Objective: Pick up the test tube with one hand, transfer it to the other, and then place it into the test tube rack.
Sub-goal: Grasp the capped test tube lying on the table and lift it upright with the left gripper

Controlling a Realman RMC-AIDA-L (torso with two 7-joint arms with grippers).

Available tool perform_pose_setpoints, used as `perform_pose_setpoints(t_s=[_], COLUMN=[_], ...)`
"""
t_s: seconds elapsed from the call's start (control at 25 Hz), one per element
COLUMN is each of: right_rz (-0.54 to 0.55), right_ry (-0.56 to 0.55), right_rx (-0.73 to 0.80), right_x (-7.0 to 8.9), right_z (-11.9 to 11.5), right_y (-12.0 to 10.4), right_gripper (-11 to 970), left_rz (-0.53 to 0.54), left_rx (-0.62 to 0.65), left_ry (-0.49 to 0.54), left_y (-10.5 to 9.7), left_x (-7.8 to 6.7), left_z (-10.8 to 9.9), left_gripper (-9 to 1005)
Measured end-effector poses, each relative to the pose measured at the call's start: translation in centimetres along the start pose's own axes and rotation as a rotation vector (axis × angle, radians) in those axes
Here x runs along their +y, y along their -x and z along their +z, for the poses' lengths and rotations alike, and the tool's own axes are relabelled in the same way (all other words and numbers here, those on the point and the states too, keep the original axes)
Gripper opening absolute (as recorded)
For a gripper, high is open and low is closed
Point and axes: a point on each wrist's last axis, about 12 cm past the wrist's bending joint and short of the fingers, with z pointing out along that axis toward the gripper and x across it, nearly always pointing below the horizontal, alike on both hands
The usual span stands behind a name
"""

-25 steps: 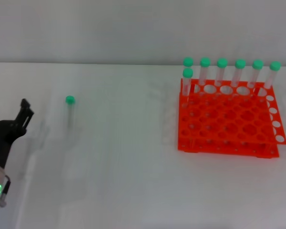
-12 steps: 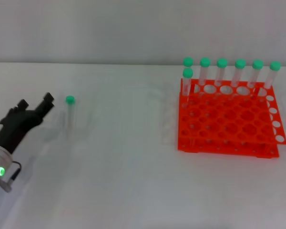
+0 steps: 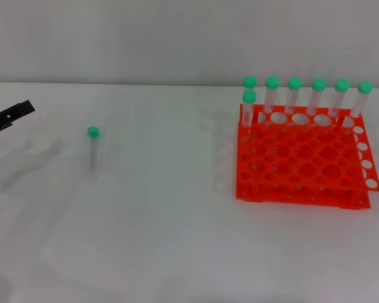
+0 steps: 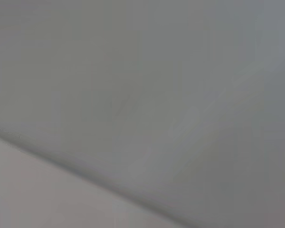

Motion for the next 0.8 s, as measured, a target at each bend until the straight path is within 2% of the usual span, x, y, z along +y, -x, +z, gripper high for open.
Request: perform_pose_setpoints(t_s=[0.24, 0.32, 0.36, 0.52, 0.6, 0.8], right_rz=[0.013, 0.009, 0.009, 0.007, 0.008, 0.010], right_ry=[0.009, 0.030, 0.030, 0.041, 0.042, 0.048], right_rx=[-0.010, -0.016, -0.016, -0.023, -0.025, -0.034], right_x=[0.4, 0.9, 0.9, 1.2, 1.3, 1.6], right_z=[0.3, 0.5, 0.5, 0.7, 0.8, 1.1], right_y=[0.3, 0.5, 0.5, 0.8, 0.9, 1.2], right_gripper=[837, 836, 835, 833, 832, 828], left_rz=[0.027, 0.012, 0.012, 0.037, 0.047, 0.041], left_rx=[0.274, 0.443, 0.443, 0.593, 0.629, 0.724], left_ry=[0.013, 0.096, 0.096, 0.275, 0.322, 0.366], left_y=[3.7, 5.3, 5.3, 7.9, 8.7, 9.0], left_x=[-2.0, -3.1, -3.1, -4.7, -5.3, -7.2], left_z=[0.3, 0.9, 0.9, 1.6, 2.1, 4.2], left_gripper=[840, 837, 836, 830, 828, 821])
